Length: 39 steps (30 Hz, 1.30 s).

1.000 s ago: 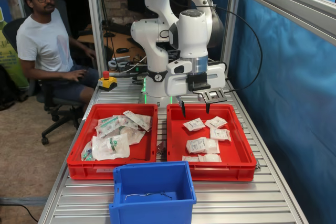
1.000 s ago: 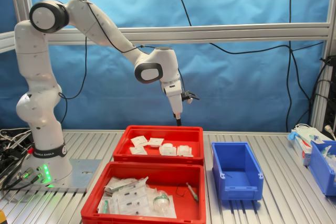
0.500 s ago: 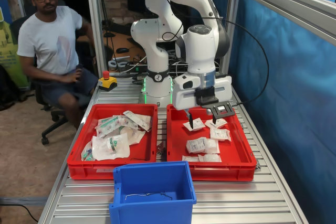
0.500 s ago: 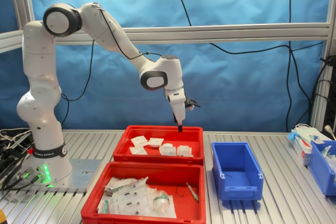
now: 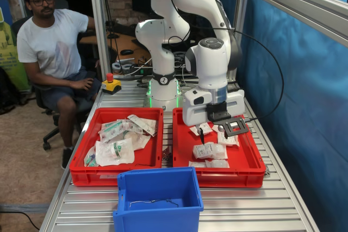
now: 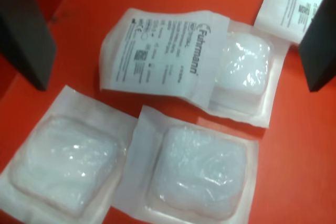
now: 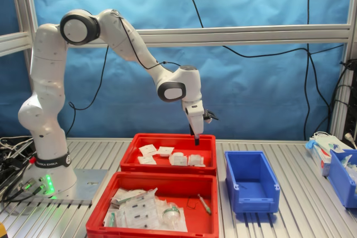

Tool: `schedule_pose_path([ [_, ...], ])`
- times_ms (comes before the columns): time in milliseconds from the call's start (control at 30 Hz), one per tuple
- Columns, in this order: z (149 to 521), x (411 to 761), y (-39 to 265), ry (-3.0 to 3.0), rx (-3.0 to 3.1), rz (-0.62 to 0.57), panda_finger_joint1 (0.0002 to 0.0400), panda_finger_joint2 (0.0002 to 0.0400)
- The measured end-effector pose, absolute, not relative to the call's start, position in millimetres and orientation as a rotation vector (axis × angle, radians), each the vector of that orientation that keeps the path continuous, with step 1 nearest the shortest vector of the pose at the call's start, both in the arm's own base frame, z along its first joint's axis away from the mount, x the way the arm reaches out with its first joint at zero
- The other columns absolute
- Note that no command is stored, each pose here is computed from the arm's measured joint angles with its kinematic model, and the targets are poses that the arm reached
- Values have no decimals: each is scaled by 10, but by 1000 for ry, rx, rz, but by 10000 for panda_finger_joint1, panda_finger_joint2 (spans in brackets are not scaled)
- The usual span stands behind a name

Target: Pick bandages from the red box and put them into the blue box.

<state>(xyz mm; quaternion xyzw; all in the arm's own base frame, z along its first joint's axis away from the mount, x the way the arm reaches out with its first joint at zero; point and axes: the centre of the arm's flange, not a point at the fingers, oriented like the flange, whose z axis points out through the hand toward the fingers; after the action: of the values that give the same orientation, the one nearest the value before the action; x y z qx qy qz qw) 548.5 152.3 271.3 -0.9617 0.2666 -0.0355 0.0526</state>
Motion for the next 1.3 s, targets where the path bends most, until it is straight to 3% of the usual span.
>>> schedule_pose_path([
  [800, 2086, 5625, 1831, 763, -2957, -3, 400, 400],
  [1300, 1768, 5643, 1840, 771, -2970, 52, 400, 400],
])
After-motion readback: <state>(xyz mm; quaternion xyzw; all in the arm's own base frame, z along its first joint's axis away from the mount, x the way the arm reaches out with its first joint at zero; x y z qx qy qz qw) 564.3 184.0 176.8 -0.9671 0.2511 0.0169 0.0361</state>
